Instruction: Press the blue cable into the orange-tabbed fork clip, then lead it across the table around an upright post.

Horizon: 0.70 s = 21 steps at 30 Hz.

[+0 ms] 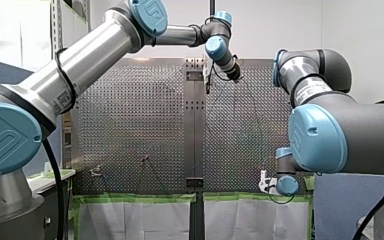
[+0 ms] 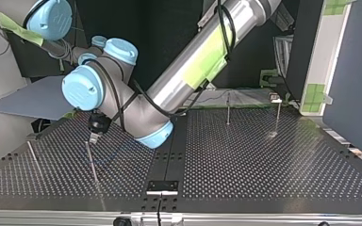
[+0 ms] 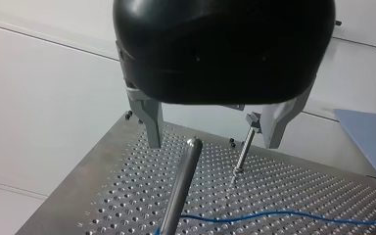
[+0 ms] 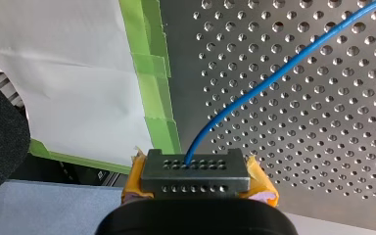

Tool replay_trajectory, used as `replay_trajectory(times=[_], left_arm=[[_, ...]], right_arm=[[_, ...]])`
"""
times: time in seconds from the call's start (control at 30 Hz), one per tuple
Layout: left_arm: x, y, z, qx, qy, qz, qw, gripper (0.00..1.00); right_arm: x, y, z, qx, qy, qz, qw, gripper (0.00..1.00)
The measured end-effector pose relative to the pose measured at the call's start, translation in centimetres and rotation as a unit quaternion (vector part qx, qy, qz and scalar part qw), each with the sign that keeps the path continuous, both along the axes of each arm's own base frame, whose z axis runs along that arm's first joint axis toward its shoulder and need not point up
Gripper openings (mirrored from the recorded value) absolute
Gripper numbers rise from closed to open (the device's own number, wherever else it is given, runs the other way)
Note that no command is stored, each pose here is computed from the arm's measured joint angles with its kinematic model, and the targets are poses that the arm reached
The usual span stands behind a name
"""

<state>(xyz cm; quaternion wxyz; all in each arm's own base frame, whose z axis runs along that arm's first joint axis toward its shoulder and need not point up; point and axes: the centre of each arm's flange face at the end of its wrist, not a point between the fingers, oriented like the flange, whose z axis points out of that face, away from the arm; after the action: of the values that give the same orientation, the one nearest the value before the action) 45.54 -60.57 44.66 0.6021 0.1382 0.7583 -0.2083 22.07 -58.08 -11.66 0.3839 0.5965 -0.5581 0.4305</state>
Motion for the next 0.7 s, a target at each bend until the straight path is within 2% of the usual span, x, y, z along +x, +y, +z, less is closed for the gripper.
replay_trajectory(times=[0.23,0.5,0.7], left_arm=[[-0.5,-0.2,-0.1,0.004,0.002,0.001,1.0,0.98],[-0.4,0.6,-0.2,0.009,0.009,0.037,0.9992,0.98],[-0.2,1.2,-0.3,0.003,0.011,0.07,0.9975,0.98]], right_arm=[[0.0,0.0,0.0,0.0,0.001,0.0,1.0,0.0],[0.0,0.0,0.0,0.001,0.002,0.001,1.0,0.0],[0.0,0.0,0.0,0.001,0.003,0.002,1.0,0.0]])
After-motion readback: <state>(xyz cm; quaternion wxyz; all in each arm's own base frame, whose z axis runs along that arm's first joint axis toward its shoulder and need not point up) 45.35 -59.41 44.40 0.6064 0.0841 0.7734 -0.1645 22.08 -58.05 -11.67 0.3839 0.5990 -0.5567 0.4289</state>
